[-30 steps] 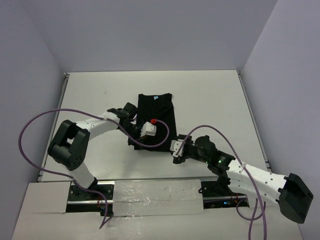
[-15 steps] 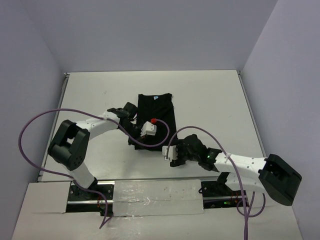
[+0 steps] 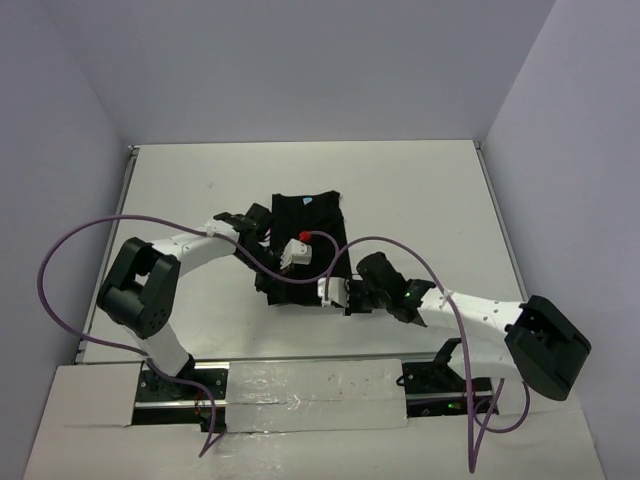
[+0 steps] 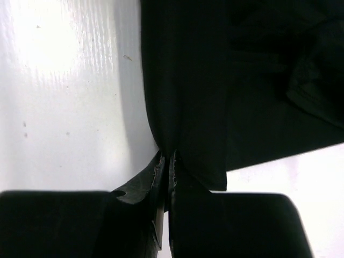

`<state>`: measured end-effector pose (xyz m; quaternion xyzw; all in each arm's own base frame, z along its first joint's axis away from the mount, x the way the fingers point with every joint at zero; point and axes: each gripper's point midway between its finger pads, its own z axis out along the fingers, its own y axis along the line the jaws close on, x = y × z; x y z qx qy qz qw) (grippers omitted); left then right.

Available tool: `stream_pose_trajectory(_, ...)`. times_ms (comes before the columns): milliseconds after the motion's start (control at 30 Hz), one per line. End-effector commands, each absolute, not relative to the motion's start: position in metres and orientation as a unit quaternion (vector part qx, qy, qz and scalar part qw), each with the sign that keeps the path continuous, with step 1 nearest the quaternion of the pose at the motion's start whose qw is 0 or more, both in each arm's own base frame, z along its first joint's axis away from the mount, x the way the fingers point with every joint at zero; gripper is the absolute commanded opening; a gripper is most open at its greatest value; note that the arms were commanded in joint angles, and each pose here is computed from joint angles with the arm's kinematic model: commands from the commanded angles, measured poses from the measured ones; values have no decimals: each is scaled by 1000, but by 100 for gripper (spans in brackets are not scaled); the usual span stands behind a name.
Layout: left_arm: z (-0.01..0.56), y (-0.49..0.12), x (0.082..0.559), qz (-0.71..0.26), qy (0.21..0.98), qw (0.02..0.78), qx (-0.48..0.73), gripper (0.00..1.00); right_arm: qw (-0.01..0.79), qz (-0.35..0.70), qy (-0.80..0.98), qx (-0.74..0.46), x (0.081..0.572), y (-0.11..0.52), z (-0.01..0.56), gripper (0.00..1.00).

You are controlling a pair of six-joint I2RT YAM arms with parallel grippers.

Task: Roll the t-shirts
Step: Roll the T-shirt to the center of the board.

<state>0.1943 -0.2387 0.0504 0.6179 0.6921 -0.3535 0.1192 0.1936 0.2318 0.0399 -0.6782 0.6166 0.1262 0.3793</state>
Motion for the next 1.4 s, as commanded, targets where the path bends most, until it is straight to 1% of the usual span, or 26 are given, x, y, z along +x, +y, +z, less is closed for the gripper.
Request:
stream_pose_trajectory(0,70,-242,179,-407,710,83,569,0,354,202,636,-655,182,237,56,0)
stream_pose_trajectory(167,68,-232,181,-415,721,53,552,0,321,252,657,-634,182,230,57,0)
stream_pose_trajectory(200,69,-229,178,-417,726,36,546,0,315,259,662,-629,185,227,58,0)
stream_pose_trajectory(333,69,-232,189,-441,733,4,518,0,265,287,668,-633,187,233,65,0)
stream_pose_trajectory(367,68,-232,189,-441,731,1,521,0,239,293,676,-632,186,233,55,0)
stream_pose_trajectory(467,54,-223,185,-429,737,-8,523,0,211,291,688,-631,192,235,47,0)
stream_pose_trajectory(667,43,-213,190,-433,753,-18,495,7,205,293,699,-620,209,237,53,0)
stream_pose_trajectory(700,41,-212,193,-434,757,-18,487,10,195,293,703,-618,213,238,50,0)
stream_pose_trajectory(733,39,-212,195,-434,761,-17,482,17,189,291,705,-619,217,239,48,1)
stream_pose_trajectory(800,37,-212,200,-434,763,-15,478,23,162,290,713,-618,219,239,39,2)
stream_pose_trajectory(833,36,-214,204,-430,765,-8,479,30,156,289,712,-620,221,238,36,2)
stream_pose_trajectory(900,33,-210,212,-414,775,0,478,36,141,284,719,-619,225,238,29,2)
stream_pose_trajectory(933,32,-209,215,-409,776,4,479,43,138,282,719,-620,226,238,27,2)
stream_pose_trajectory(967,32,-209,221,-403,777,14,483,46,139,280,720,-620,230,239,28,2)
stream_pose_trajectory(1000,33,-206,226,-394,784,22,479,60,129,280,721,-621,229,237,24,2)
stream_pose_trajectory(1067,35,-205,237,-382,786,41,484,70,128,279,722,-621,231,236,23,2)
stream_pose_trajectory(1100,37,-203,241,-373,787,50,488,78,129,279,722,-621,233,237,24,2)
stream_pose_trajectory(1133,39,-203,246,-367,788,58,491,89,126,278,721,-622,234,237,23,2)
stream_pose_trajectory(1200,44,-201,255,-355,787,79,498,99,126,277,719,-625,238,239,25,2)
stream_pose_trajectory(1367,63,-193,285,-315,787,150,508,99,114,278,714,-632,242,240,25,2)
